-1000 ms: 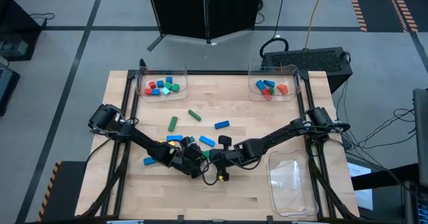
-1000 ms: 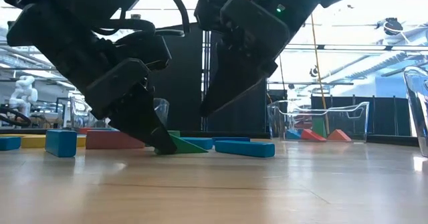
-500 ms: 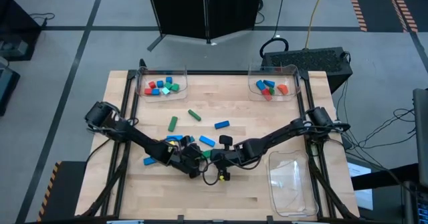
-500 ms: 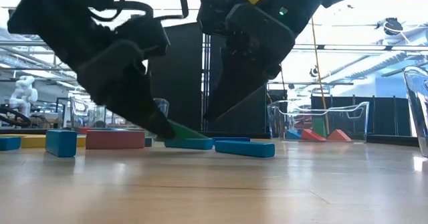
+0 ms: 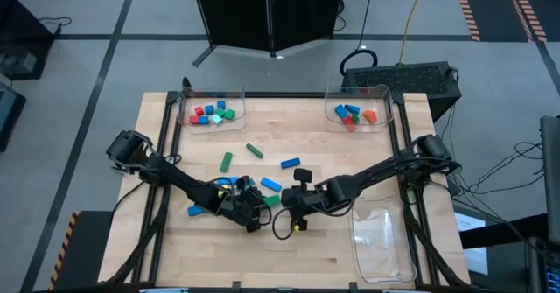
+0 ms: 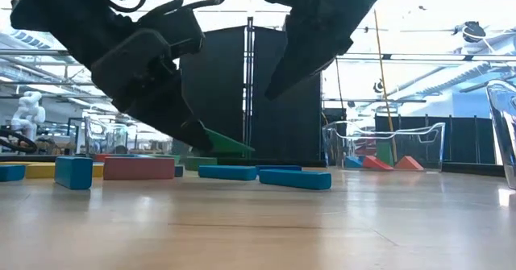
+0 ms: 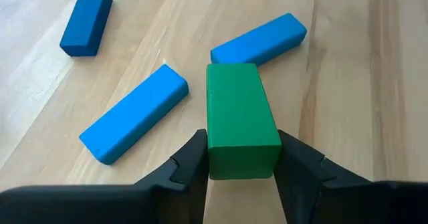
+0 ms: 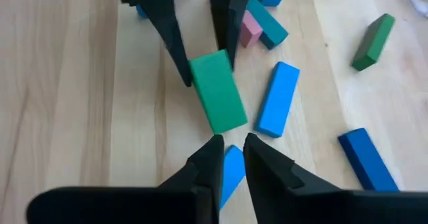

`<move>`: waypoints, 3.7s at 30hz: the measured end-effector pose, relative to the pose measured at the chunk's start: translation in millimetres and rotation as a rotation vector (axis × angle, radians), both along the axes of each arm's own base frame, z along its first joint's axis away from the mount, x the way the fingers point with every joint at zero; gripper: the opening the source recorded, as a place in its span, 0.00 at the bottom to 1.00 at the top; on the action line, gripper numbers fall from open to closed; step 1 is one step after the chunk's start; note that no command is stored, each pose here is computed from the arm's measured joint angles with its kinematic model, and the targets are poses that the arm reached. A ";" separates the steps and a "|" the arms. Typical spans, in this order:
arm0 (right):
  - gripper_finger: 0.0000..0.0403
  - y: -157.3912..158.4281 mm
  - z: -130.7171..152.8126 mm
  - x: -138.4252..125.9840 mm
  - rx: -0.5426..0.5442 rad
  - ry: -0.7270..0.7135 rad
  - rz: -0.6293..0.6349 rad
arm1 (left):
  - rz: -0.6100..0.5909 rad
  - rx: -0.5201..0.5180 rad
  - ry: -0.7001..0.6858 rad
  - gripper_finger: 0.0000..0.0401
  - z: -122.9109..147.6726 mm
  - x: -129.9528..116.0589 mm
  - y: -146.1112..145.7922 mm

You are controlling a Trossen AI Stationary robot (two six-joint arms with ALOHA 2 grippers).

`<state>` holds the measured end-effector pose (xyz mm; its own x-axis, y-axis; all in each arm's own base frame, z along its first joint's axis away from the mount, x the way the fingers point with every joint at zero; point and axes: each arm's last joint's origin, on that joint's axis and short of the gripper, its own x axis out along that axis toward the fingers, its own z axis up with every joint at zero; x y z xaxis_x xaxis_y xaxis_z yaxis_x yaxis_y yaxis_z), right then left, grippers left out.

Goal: Sort blocks by size
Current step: Put the green triangular block into the top right transparent bin

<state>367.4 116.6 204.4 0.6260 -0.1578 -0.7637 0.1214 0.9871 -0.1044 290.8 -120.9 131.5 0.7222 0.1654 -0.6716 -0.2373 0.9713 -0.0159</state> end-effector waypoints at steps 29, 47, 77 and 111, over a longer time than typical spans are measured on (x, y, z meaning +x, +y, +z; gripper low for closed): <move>0.65 2.8 6.4 1.2 0.025 -0.029 0.074 | -0.194 0.102 -0.098 0.33 10.4 9.6 -5.7; 0.61 4.0 -8.7 10.1 0.060 -0.013 0.130 | -0.222 0.109 -0.180 0.33 17.5 14.5 -8.2; 0.33 -12.2 -13.4 5.2 0.082 0.081 0.017 | -0.137 0.106 -0.179 0.57 16.7 13.5 -6.3; 0.34 -206.3 73.4 -81.4 0.007 0.239 -0.572 | 0.097 0.199 -0.159 0.65 39.3 -55.0 10.5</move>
<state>286.1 -89.7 277.8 0.2550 -0.4120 -0.8748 0.6055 0.7734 -0.1877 235.8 -110.4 170.8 0.7906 0.3562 -0.4981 -0.3391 0.9320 0.1281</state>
